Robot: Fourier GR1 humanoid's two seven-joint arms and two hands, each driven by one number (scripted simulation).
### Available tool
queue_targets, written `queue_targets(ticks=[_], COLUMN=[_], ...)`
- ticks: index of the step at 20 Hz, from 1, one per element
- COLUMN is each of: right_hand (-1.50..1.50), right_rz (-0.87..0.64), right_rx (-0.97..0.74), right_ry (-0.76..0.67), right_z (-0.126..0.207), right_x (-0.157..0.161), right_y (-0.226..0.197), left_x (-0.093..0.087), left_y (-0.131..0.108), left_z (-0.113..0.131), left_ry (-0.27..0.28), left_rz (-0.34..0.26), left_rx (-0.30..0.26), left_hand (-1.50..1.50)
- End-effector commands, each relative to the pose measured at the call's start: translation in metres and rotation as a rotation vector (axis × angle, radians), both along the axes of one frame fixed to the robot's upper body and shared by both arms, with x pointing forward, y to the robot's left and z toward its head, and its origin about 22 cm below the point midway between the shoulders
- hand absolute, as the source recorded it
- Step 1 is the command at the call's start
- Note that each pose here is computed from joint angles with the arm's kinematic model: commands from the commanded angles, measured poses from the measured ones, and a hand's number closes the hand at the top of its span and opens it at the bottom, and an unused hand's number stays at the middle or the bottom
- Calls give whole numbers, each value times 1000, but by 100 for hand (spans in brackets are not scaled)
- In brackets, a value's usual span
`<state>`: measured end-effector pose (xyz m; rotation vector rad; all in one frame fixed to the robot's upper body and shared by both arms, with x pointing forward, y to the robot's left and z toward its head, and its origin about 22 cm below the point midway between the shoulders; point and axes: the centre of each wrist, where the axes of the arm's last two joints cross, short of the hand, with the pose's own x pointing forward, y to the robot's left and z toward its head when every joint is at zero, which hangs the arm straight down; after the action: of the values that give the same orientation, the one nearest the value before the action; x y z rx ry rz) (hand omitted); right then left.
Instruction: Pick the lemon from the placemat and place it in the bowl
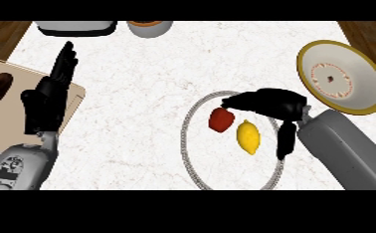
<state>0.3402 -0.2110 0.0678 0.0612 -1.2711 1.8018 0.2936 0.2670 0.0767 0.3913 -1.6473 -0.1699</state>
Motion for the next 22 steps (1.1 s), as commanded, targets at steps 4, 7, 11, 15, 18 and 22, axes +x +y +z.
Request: queue_targets(ticks=[4,7,11,15,18,22], right_hand=[-150,-150,-150,-150,150,150], right_rz=[-19,-19,13,14,103,103], right_rx=[-28,-38,-48,-45,-24,-12], right_ry=[11,23,26,14,-72,-93], right_z=[-25,-44,-41,-79,-70,-92], right_x=[13,4,9,-5,-1,-12], right_y=[4,8,33,12,15,15], left_x=[6,-9,-11,-11,-8,-3], left_y=[2,2,13,-7,-2,8], left_z=[-1,6,-10,0,4,3], left_ry=[11,-9,-6,12,6,9], left_rz=[4,2,2,-19,9,5], left_rx=[5,10,4,-8,-11,-1], left_hand=[0,0,0,0,0,0])
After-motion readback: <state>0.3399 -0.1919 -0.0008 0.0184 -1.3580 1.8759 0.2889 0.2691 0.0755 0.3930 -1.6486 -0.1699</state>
